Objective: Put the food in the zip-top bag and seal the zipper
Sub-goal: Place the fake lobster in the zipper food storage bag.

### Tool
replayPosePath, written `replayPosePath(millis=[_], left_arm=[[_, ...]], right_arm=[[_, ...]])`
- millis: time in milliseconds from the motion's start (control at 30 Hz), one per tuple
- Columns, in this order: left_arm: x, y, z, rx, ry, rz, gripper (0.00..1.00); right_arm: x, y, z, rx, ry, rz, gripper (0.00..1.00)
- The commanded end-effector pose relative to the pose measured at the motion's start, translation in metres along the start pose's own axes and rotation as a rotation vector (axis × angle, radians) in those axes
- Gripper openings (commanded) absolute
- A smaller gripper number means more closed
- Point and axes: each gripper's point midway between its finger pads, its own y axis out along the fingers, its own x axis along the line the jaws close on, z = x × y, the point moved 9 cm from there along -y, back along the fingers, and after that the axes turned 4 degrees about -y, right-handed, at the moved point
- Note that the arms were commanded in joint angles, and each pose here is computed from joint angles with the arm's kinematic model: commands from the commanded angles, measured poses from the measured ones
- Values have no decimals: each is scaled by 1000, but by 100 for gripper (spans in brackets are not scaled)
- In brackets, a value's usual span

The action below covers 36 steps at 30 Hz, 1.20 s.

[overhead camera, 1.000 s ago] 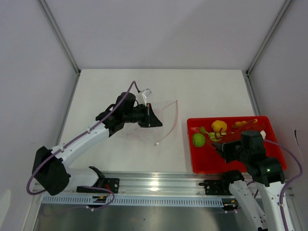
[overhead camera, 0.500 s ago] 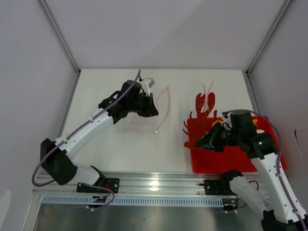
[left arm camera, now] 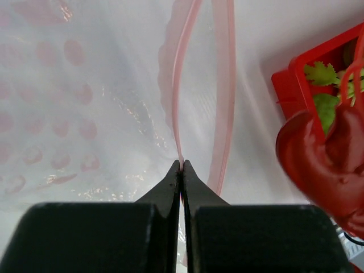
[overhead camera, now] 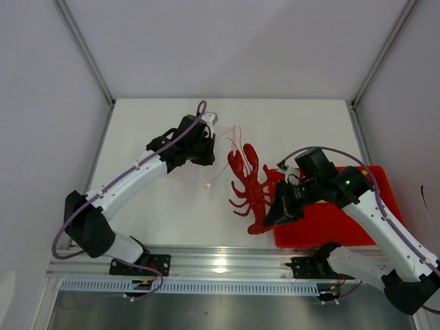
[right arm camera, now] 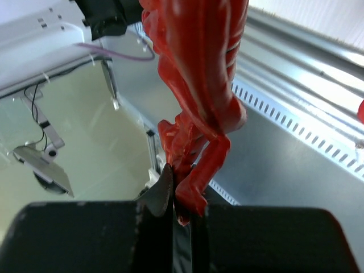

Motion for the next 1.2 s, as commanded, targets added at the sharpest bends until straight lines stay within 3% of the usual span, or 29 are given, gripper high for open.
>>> replayPosePath(millis=[0,633,1167], left_arm=[[3,-14,-2,-65,15,-7,1],[0,-35,36,-149,-11,124,1],[-18,-37,49,-89,29,187,1]], right_arm=[[10,-12,14,113,-42,-81,0],[22,14,-22,351,46,-97,0],[27,29,-55,365,24,9,0]])
